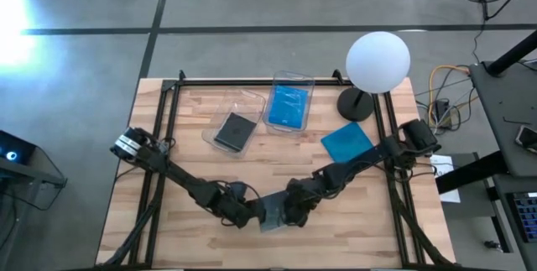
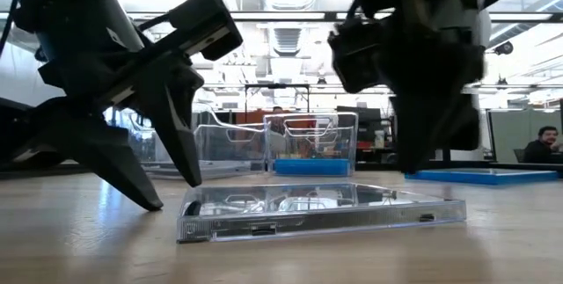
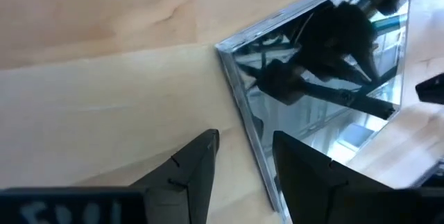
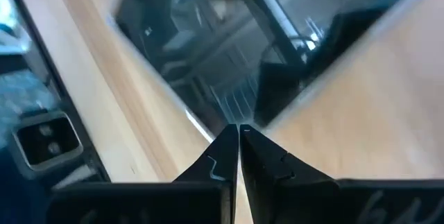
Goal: Pick & place jewel cases by type
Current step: Put the black cd case into the left transparent bin
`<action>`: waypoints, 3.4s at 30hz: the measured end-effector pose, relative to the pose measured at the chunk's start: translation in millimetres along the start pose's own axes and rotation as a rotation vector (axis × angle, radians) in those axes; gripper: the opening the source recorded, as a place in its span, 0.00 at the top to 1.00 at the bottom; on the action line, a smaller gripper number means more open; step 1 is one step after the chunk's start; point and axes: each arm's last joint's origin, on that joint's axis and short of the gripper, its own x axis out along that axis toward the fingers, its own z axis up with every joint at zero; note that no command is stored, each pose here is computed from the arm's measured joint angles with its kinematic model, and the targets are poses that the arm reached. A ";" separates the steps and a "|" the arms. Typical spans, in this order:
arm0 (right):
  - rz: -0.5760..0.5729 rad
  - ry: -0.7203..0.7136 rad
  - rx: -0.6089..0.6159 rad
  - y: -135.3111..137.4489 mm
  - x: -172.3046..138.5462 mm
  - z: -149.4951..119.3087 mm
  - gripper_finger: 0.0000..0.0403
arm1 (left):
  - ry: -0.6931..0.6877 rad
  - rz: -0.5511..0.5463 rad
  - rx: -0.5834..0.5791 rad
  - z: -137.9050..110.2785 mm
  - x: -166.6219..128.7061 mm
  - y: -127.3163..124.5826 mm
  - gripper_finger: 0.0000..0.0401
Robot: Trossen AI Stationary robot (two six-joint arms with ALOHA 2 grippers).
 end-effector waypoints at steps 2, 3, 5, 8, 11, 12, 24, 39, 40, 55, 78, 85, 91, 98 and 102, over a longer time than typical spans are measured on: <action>-0.023 0.021 -0.003 -1.1 0.7 -4.4 0.97 | 0.019 -0.019 -0.016 2.3 2.6 1.5 0.67; -0.036 0.029 -0.004 -1.7 1.1 -6.5 0.97 | 0.027 -0.035 -0.023 3.2 3.8 1.7 0.67; -0.058 0.046 -0.008 -3.5 2.2 -11.2 0.97 | 0.038 -0.054 -0.036 5.4 5.2 0.7 0.67; -0.072 0.061 -0.016 -7.4 5.6 -18.5 0.97 | 0.045 -0.074 -0.063 8.6 6.1 -2.8 0.67; -0.065 0.062 -0.019 -11.1 8.2 -21.5 0.97 | 0.041 -0.105 -0.077 11.2 7.0 -6.1 0.67; -0.055 0.060 -0.019 -12.2 9.0 -21.4 0.97 | 0.031 -0.118 -0.082 12.0 8.2 -7.0 0.67; 0.027 0.056 -0.013 -19.2 14.5 -22.7 0.97 | -0.028 -0.253 -0.083 14.1 9.5 -17.5 0.67; 0.061 0.187 -0.056 -35.9 18.4 -35.4 0.97 | 0.020 -0.430 0.237 8.1 4.4 -33.7 0.67; 0.063 0.194 -0.060 -36.1 18.5 -36.1 0.97 | 0.020 -0.449 0.277 7.3 3.7 -35.1 0.67; 0.081 0.278 -0.183 -31.8 22.1 -58.4 0.97 | 0.027 -0.623 0.389 4.3 -4.7 -45.9 0.67; 0.192 0.279 -0.231 -17.8 26.0 -63.0 0.97 | 0.035 -0.710 0.453 29.7 -3.5 -50.6 0.67; 0.148 0.261 -0.173 -19.6 26.8 -67.6 0.97 | 0.107 -0.464 0.331 30.1 4.0 -33.2 0.67; 0.133 0.238 -0.122 -18.9 26.5 -67.3 0.97 | 0.135 -0.376 0.312 30.2 9.0 -35.9 0.67; 0.104 0.189 0.008 -17.7 26.4 -65.8 0.97 | 0.136 -0.314 0.316 31.1 16.1 -47.3 0.67; 0.101 0.146 0.019 -14.9 26.0 -63.5 0.97 | 0.151 -0.323 0.328 32.3 23.6 -56.9 0.67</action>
